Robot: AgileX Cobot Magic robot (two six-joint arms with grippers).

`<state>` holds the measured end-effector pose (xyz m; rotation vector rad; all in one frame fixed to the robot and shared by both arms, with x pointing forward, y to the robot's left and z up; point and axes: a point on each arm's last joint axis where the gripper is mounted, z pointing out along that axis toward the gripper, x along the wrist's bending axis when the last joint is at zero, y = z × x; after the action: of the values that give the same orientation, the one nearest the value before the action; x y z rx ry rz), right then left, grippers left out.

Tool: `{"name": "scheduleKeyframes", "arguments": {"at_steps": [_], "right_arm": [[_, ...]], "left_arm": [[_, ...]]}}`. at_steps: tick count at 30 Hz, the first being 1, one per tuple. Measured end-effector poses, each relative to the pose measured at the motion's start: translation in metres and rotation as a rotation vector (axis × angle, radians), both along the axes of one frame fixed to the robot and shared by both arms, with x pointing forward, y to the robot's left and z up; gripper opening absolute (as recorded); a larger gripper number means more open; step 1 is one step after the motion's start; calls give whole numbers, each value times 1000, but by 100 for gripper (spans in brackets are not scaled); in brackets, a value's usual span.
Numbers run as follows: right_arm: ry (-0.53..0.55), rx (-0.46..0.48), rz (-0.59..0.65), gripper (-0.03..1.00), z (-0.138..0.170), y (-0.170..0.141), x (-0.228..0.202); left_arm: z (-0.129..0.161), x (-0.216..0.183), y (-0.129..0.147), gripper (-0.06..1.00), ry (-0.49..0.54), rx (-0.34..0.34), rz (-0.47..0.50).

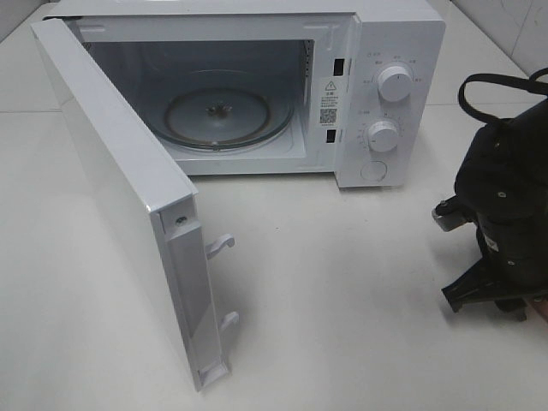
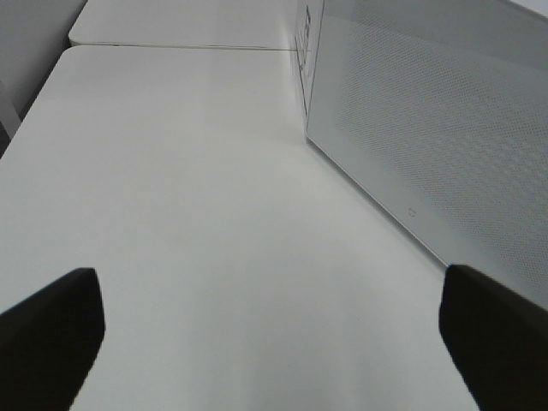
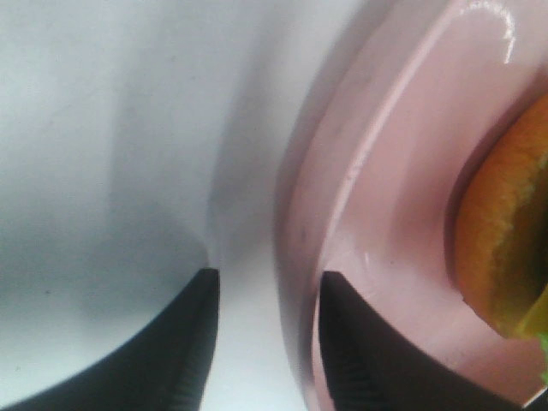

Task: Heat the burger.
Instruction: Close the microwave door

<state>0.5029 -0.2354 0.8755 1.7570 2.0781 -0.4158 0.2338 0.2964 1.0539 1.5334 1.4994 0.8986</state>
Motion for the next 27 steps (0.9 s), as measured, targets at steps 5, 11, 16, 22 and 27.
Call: {"name": "scheduleKeyframes", "arguments": {"at_steps": [5,11,16,22,27], "right_arm": [[-61,49,21,51,26,1,-1],[-146,198,118,60,71,8,-8],[-181,342,205,77,103,15,-23],[-191,462,255,86,135,17,-46],[-197,514,253,83,156,13,-68]], "left_arm": [[0,0,0,99,0,0,0],[0,0,0,99,0,0,0],[0,0,0,99,0,0,0],[0,0,0,99,0,0,0],[0,0,0,99,0,0,0]]}}
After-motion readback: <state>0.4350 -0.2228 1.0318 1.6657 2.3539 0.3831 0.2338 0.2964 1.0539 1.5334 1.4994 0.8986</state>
